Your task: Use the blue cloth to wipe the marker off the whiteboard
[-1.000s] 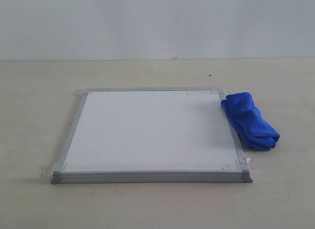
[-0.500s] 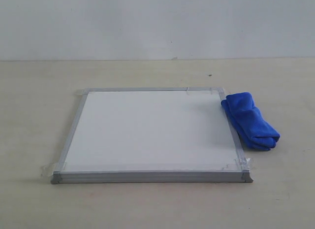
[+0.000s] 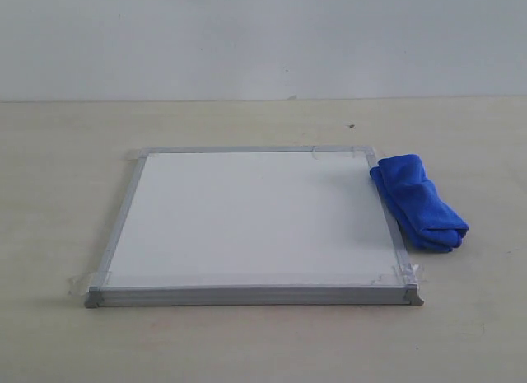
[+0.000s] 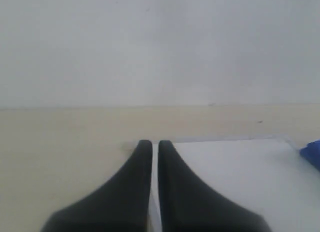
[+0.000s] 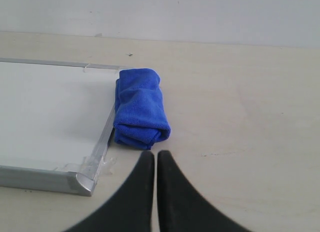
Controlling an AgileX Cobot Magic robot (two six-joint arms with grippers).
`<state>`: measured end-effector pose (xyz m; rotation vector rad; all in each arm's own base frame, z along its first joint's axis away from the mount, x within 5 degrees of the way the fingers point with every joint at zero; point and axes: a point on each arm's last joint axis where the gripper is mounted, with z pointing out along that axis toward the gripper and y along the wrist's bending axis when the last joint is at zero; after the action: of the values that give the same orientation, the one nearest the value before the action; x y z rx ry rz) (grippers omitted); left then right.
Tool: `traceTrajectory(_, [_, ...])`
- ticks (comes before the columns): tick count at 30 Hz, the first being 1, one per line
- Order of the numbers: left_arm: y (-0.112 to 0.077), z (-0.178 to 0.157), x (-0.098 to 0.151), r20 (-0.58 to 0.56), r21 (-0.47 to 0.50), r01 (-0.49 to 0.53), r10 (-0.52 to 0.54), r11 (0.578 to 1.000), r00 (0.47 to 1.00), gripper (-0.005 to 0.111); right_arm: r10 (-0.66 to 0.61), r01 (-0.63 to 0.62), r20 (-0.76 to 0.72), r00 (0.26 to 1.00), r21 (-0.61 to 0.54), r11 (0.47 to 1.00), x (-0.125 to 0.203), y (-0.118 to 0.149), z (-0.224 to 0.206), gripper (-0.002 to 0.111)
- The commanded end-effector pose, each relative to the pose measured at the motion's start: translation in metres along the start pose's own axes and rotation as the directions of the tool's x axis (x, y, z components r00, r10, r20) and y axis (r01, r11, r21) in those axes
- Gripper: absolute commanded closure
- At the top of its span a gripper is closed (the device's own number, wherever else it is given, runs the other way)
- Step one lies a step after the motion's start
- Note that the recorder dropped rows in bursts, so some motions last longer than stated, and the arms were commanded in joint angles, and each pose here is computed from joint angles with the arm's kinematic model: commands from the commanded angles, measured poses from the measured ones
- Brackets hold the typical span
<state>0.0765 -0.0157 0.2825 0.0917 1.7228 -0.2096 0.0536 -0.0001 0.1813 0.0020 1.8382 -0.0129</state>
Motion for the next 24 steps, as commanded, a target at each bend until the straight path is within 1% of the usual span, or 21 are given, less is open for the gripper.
traceTrajectory(1, [0.009, -0.002, 0.031, 0.005, -0.095, -0.01, 0.011, 0.995, 1.0, 0.102, -0.001, 0.001, 0.011, 1.0, 0.008, 1.0, -0.001, 0.0, 0.0, 0.109])
traceTrajectory(7, [0.014, -0.003, 0.064, -0.024, -0.138, -0.01, 0.007, 0.99, 1.0, 0.102, -0.001, 0.001, 0.011, 1.0, 0.008, 1.0, -0.001, 0.0, 0.0, 0.109])
traceTrajectory(10, [0.017, 0.0, 0.081, -0.027, -0.15, -0.039, 0.035, 0.988, 0.999, 0.102, -0.001, 0.001, 0.011, 1.0, 0.008, 1.0, -0.001, 0.0, 0.0, 0.109])
traceTrajectory(11, [0.018, 0.001, 0.086, -0.01, -0.158, -0.048, 0.047, 0.986, 0.999, 0.102, -0.001, 0.001, 0.011, 1.0, 0.008, 1.0, -0.001, 0.0, 0.0, 0.109])
traceTrajectory(12, [0.019, 0.001, 0.084, 0.028, -0.167, -0.058, 0.063, 0.984, 0.998, 0.102, -0.001, 0.001, 0.011, 1.0, 0.008, 1.0, -0.001, 0.0, 0.0, 0.109])
traceTrajectory(13, [0.019, 0.001, 0.088, -0.02, -0.158, -0.068, 0.065, 0.985, 0.998, 0.102, -0.001, 0.001, 0.011, 1.0, 0.008, 1.0, -0.001, 0.0, 0.0, 0.109])
traceTrajectory(18, [0.019, 0.001, 0.089, -0.04, -0.155, -0.125, 0.12, 0.98, 0.992, 0.102, -0.001, 0.001, 0.01, 1.0, 0.007, 1.0, -0.001, 0.0, 0.0, 0.109])
traceTrajectory(22, [0.016, -0.007, 0.092, -0.02, -0.139, -0.124, 0.122, 0.983, 0.992, 0.102, -0.001, 0.001, 0.01, 1.0, 0.007, 1.0, -0.001, 0.0, 0.0, 0.109])
traceTrajectory(24, [0.014, -0.009, 0.094, -0.017, -0.125, -0.087, 0.085, 0.988, 0.996, 0.102, -0.001, 0.001, 0.01, 1.0, 0.007, 1.0, -0.001, 0.0, 0.0, 0.109])
